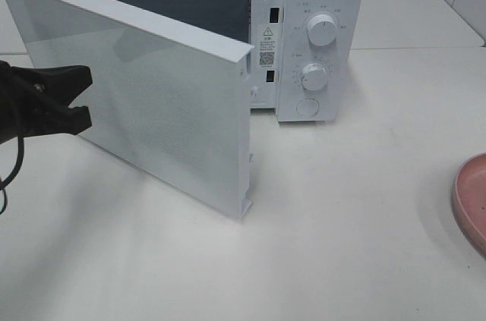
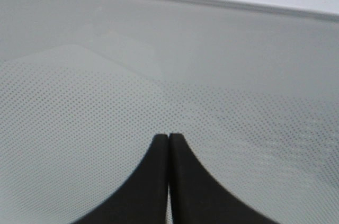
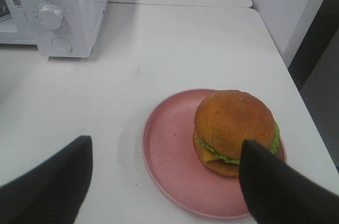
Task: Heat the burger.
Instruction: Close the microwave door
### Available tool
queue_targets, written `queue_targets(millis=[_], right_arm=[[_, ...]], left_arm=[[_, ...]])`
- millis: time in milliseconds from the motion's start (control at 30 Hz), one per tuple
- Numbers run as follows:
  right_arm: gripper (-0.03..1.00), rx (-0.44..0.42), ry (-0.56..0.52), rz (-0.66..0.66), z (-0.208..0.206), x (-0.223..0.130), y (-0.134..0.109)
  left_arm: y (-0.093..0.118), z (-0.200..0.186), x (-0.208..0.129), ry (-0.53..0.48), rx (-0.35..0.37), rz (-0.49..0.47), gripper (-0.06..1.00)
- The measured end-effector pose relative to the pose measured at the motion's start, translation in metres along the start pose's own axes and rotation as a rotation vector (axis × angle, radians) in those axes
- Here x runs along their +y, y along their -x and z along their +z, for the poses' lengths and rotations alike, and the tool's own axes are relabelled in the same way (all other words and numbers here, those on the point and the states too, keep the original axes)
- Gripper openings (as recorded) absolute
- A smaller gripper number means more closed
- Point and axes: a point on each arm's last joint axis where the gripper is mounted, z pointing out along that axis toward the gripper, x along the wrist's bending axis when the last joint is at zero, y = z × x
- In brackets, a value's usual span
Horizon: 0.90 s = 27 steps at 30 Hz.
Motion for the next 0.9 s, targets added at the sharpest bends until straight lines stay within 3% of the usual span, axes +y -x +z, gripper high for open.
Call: queue_targets(millis=[300, 567, 900], right_arm=[[0.73, 0.000, 0.000, 0.000, 0.000, 0.000, 0.000], [0.73, 0.000, 0.000, 0.000, 0.000, 0.000, 0.000], [0.73, 0.000, 0.000, 0.000, 0.000, 0.000, 0.000]], left_arm=[[0.019, 0.026, 0.003, 0.023, 0.029, -0.039, 0.00], [0.048, 0.068, 0.008, 0.059, 0.037, -0.032, 0.00], [0.063, 0.114, 0.012, 0.076, 0.054, -0.077, 0.00]])
